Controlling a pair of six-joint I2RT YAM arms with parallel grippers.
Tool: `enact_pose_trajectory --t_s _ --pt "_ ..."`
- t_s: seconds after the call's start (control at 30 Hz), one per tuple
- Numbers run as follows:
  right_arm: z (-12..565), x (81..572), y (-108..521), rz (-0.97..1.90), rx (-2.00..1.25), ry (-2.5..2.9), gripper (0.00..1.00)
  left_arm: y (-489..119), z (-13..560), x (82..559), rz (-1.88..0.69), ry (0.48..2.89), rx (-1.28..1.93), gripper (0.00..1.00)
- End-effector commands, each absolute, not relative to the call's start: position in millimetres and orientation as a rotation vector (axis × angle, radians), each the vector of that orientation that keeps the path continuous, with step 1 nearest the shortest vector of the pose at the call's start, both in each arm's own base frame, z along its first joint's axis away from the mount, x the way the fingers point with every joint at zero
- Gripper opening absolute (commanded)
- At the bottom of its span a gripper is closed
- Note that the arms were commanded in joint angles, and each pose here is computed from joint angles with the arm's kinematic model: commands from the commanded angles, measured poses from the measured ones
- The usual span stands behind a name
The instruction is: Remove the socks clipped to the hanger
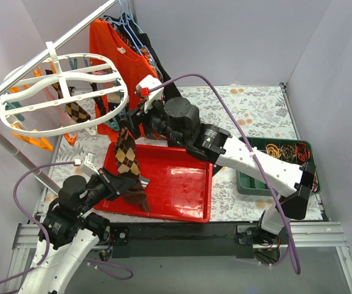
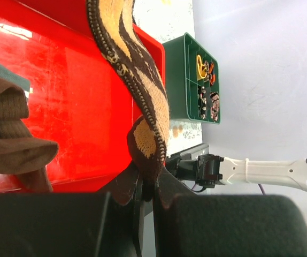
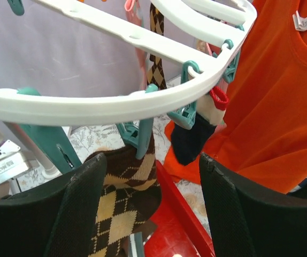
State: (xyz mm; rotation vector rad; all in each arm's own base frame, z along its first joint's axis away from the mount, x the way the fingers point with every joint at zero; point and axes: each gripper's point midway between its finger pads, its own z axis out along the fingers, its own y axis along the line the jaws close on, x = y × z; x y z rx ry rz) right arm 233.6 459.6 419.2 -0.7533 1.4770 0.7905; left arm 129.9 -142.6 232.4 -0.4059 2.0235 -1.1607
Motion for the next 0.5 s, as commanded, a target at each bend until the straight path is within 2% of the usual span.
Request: enact_pose_trajectory --t_s 0.0,0.27,0.47 --pt "463.6 232.7 463.6 0.806 -0.673 1.366 0.75 -145.9 229.5 124.6 -1.184 2.049 -0.392 0.0" --pt "472.2 234.4 475.3 0.812 -0.608 1.314 0.73 -147.7 227.7 124.9 -1.192 2.057 -0.391 0.0" --pt "473.0 244.1 484.8 0.795 -0.542 1.295 0.67 -147.8 228.5 123.1 -1.2 2.056 -0.392 0.0"
